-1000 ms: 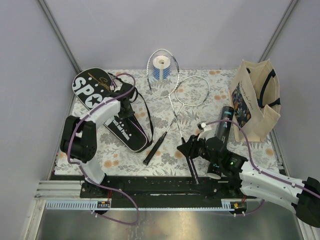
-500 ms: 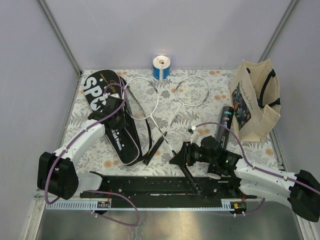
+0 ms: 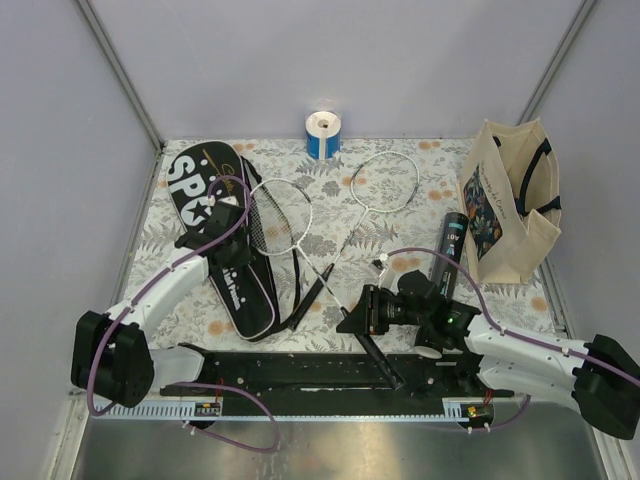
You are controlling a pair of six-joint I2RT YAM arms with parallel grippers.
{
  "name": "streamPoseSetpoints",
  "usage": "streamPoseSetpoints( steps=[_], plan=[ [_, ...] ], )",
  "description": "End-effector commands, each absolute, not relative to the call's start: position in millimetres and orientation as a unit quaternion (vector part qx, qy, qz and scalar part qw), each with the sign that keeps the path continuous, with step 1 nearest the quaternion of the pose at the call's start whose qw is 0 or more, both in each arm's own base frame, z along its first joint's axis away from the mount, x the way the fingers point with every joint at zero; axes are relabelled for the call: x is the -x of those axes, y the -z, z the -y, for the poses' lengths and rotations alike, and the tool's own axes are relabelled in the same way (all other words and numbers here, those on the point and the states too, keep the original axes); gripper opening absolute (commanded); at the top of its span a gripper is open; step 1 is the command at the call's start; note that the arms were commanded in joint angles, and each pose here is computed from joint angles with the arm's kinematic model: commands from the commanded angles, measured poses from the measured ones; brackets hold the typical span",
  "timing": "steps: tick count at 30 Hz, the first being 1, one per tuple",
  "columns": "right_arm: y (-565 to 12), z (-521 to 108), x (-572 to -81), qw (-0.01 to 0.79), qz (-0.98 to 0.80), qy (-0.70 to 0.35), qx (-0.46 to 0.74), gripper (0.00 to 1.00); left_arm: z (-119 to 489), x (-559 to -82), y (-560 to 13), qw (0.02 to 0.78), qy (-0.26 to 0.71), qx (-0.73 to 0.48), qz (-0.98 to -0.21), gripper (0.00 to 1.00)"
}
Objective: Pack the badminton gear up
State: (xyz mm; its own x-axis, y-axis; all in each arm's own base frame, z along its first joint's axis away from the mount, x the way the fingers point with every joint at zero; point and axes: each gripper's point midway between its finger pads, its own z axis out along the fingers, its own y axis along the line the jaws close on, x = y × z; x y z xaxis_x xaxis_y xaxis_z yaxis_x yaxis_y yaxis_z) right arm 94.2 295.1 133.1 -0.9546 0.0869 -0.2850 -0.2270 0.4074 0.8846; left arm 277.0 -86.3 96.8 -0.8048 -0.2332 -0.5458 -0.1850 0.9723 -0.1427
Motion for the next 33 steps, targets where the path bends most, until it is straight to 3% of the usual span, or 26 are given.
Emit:
streamPoseSetpoints(
  steps=[1,15,33],
  plan=[
    [-176.5,-314.5,-96.5,0.15,-0.787,-0.594,0.073,0.0,94.1,-284.1,-113.6,0.33,0.076,0.11,-0.935,0.0],
    [-181.8,-379.8,-141.0,0.145,-0.773,-0.613,0.076,0.0,112.6,-261.4,-109.9,0.314,0.141,0.088,-0.935,0.0],
    [-136.7,-455.7,-216.4,0.216,-0.782,-0.575,0.101,0.0,149.2,-232.2,-114.8,0.275,0.262,0.077,-0.922,0.0]
  ],
)
